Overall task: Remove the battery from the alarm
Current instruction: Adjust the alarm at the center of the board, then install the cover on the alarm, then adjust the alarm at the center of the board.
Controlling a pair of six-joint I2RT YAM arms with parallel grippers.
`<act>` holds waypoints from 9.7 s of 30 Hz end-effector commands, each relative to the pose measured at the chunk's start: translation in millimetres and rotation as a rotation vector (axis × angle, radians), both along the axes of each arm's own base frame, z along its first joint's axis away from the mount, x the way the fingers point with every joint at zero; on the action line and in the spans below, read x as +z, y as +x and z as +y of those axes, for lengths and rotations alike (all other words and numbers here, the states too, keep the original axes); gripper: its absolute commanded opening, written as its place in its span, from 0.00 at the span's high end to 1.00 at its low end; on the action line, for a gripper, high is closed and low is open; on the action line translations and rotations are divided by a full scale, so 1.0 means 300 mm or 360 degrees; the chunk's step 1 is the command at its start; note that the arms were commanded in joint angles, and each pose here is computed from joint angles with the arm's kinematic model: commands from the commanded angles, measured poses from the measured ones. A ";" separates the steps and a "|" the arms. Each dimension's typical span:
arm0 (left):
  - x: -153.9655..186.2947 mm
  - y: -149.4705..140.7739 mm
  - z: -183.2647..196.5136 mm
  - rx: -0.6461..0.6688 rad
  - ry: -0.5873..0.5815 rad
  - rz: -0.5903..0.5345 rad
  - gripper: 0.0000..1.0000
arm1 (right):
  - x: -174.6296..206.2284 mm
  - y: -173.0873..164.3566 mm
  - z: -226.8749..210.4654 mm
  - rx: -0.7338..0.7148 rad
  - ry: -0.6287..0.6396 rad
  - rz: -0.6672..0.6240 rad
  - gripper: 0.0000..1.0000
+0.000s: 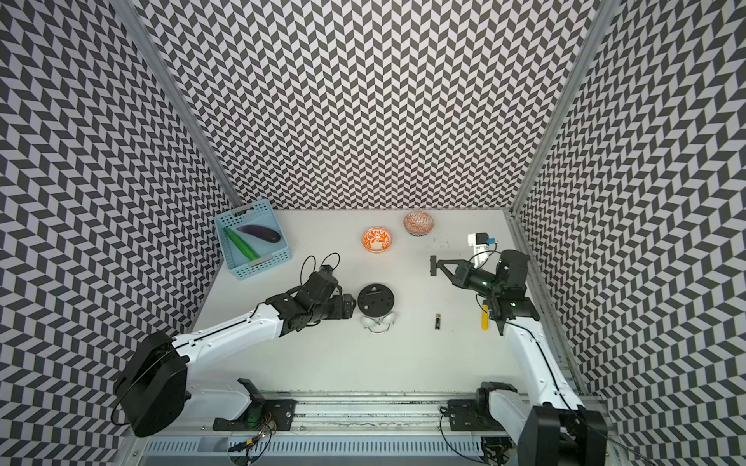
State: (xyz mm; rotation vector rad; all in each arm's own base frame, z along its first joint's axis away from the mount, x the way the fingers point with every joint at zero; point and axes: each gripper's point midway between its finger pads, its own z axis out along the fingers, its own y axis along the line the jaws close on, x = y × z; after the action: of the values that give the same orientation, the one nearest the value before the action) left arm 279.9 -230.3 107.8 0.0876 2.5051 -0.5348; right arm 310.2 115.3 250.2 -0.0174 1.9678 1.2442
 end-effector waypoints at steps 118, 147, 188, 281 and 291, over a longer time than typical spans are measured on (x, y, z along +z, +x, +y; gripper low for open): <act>-0.106 0.251 0.007 -0.0217 0.0367 0.0062 0.56 | -0.434 0.118 0.408 0.0258 -0.0352 0.0524 1.00; -0.038 0.241 -0.213 -0.0278 0.0062 0.0127 0.35 | -0.570 0.131 0.429 0.0199 -0.0379 0.0642 1.00; -0.072 0.167 -0.238 -0.0318 -0.0105 0.0227 0.51 | -0.558 0.087 0.479 0.0188 -0.0240 0.0587 1.00; -0.217 0.122 -0.066 -0.0092 -0.1112 0.0638 1.00 | -0.389 -0.023 0.425 0.0388 -0.0837 -0.0128 0.28; -0.006 0.086 -0.001 0.0107 -0.1059 0.0581 1.00 | -0.360 -0.119 0.549 0.0183 -0.1427 -0.0871 0.19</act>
State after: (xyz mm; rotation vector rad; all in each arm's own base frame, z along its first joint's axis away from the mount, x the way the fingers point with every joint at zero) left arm 306.3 -232.2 88.1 -0.3276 2.5181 -1.4373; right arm 259.5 285.6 117.9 -0.8709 2.0603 0.4975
